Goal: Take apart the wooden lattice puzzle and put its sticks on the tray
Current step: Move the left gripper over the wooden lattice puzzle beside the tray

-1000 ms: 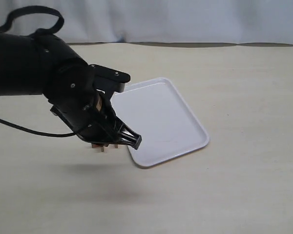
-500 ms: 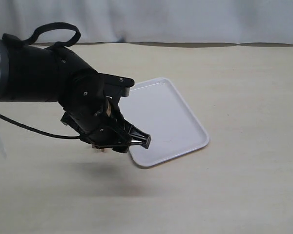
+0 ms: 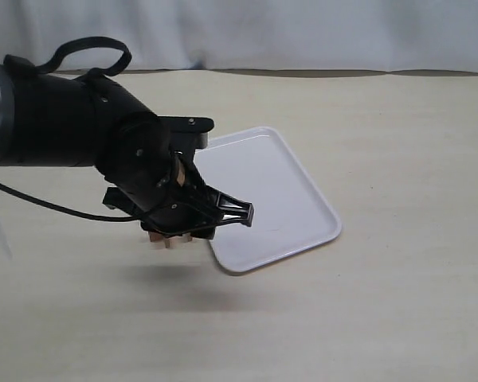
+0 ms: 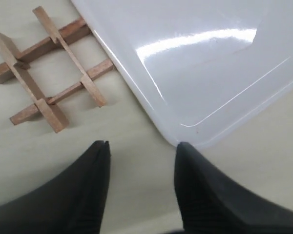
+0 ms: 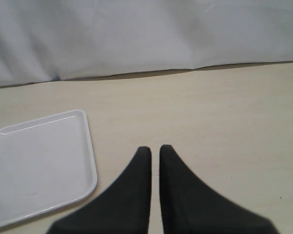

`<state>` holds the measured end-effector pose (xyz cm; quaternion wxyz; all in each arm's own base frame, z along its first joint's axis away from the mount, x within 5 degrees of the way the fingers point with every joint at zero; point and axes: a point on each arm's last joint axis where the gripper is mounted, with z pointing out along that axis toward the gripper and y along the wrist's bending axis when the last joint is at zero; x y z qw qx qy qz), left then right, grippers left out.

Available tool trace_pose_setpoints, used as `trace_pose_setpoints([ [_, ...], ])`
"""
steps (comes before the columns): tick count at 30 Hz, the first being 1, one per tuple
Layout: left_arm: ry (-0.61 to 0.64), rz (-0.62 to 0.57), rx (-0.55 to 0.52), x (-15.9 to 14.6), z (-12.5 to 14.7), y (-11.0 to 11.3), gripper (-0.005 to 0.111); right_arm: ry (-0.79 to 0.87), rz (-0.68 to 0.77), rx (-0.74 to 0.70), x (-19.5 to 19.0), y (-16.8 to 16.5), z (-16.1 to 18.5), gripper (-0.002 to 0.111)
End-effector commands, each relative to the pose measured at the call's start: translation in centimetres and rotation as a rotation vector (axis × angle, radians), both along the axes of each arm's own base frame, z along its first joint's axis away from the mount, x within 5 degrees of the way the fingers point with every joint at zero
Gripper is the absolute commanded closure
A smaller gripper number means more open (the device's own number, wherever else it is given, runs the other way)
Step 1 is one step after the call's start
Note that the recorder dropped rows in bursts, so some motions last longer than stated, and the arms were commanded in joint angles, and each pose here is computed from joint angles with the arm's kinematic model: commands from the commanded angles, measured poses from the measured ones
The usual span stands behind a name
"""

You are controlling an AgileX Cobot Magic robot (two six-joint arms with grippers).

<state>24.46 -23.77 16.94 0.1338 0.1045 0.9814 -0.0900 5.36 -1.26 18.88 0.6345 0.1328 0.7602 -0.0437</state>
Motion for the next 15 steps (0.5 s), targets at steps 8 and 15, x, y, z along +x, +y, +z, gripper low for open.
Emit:
trace_pose_setpoints([
  [8, 0.026, 0.007, 0.027, 0.7, -2.7, -0.5, 0.067, 0.003, -0.006, 0.001, 0.0, 0.0, -0.1, 0.102],
  [15, -0.004, 0.077, 0.041, 1.7, -3.5, 0.0, 0.067, 0.003, -0.006, 0.001, 0.0, 0.0, -0.1, 0.102],
])
